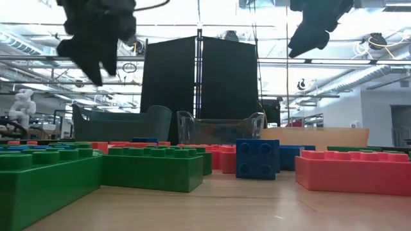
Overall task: Sort blocks
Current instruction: Put the green game piece into the blue bin
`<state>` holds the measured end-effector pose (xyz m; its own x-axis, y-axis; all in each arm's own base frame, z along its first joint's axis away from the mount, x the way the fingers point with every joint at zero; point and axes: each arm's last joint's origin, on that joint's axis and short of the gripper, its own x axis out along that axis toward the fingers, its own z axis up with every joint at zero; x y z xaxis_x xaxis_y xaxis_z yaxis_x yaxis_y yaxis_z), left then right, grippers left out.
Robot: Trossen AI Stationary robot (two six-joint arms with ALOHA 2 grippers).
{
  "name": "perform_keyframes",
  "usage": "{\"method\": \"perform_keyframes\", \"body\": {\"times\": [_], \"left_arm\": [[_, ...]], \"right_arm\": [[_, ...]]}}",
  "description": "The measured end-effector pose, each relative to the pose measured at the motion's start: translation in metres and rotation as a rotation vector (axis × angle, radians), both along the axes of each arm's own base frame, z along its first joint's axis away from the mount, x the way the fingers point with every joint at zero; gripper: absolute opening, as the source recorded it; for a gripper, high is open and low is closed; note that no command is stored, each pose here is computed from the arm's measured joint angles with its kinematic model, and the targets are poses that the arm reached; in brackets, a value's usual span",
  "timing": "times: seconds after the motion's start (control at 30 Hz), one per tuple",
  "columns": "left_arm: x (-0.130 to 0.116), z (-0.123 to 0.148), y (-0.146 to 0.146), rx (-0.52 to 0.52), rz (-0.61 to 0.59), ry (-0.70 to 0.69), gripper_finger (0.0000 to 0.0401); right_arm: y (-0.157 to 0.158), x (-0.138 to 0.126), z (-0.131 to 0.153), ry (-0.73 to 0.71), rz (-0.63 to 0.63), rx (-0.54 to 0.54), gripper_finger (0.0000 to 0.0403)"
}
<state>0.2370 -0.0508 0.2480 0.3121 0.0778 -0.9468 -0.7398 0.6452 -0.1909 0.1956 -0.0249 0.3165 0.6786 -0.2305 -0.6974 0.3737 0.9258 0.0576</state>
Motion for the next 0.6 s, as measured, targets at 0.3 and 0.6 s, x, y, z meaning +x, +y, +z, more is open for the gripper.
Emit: {"method": "perform_keyframes", "body": {"times": [0.3,0.6], "left_arm": [[0.024,-0.042,-0.035,-0.091,0.048,0.088,0.0257],[0.029,-0.069,-0.058,-0.147,0.078,0.187,0.0258]], "right_arm": [[0.0,-0.003,-0.003,0.055,0.03,-0.022,0.024],[0.0,-0.004,-0.003,0.066,0.049,-0.038,0.024]]}}
